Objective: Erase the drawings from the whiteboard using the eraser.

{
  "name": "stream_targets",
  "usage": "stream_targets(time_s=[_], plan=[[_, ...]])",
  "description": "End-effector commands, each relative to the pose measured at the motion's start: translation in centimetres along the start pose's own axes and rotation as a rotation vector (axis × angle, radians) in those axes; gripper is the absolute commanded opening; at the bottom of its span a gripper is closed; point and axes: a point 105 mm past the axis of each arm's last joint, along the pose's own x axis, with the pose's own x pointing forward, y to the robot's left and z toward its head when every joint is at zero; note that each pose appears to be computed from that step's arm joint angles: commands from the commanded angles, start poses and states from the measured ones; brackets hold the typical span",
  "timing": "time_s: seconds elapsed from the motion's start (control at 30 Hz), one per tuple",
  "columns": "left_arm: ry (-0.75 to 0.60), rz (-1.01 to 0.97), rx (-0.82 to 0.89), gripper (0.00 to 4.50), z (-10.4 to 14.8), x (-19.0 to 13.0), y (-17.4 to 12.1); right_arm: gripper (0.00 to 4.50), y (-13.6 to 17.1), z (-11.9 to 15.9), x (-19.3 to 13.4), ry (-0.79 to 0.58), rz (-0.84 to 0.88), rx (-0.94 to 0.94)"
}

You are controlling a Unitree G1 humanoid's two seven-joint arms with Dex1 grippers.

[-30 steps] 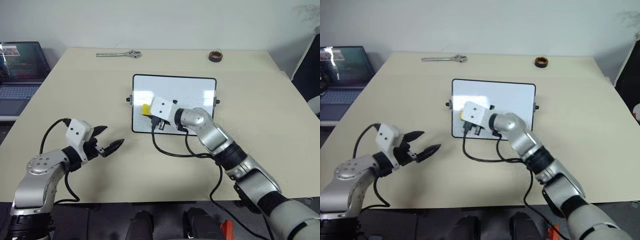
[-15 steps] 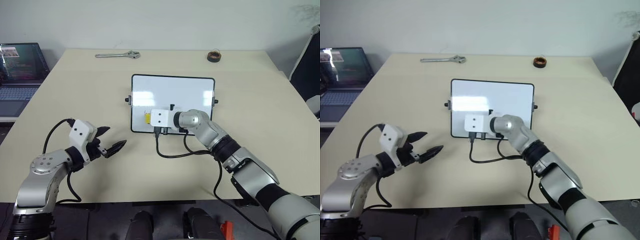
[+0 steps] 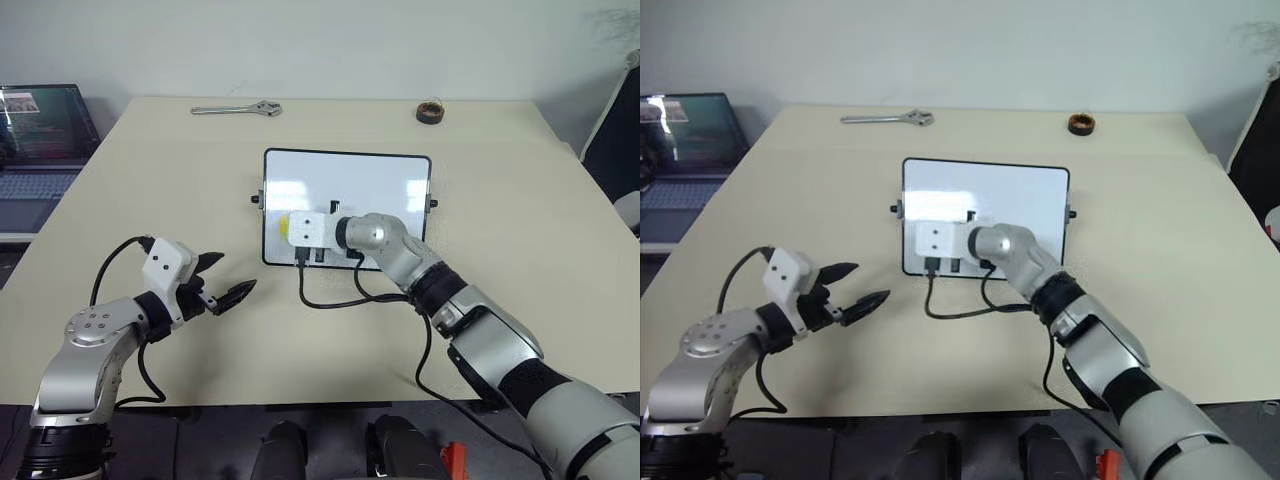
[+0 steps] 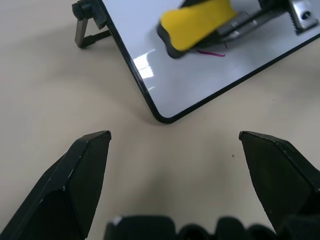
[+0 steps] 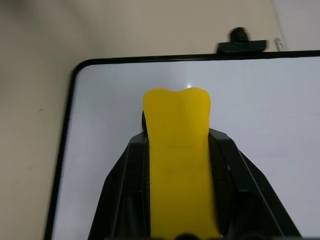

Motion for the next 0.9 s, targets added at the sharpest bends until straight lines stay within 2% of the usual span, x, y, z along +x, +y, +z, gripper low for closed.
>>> stream_targets(time_s=[0.03,0.17,0.2,0.5,0.6,0.77,0.9], plan=[[-0.033,0.007,0.037,4.5,1.1,-0.1,0.2,1.17,-0.1,-0.2,-0.6,0.008,0.021,-0.034],[-0.036,0.002,0.036,4.5,1.1,-0.1,0.1,1.17,-4.7,0.8,-1.3,-0.024,-0.235,-0.005],[-0.036,-0.004,0.034,4.5,1.0,-0.1,0.1,1.17,-4.8,0.5,-1.4,-0.017,-0.235,-0.009],[-0.04,-0.022,0.038,4.5,1.1,-0.1,0.3,1.17,1.4,-0.3,-1.1,-0.02,0.09,-0.119],[-0.043,-0.028,0.043,4.5,1.4,0.0,0.1,1.17,0.6,-0.7,-1.2,0.0,0.03,-0.121],[-0.048,-0.041,0.047,4.5,1.9,0.2,-0.2,1.17,-4.6,-1.3,-2.4,0.035,-0.252,-0.053],[-0.049,-0.047,0.047,4.5,2.2,0.3,-0.3,1.17,-2.5,-1.9,-2.2,0.038,-0.122,-0.079]])
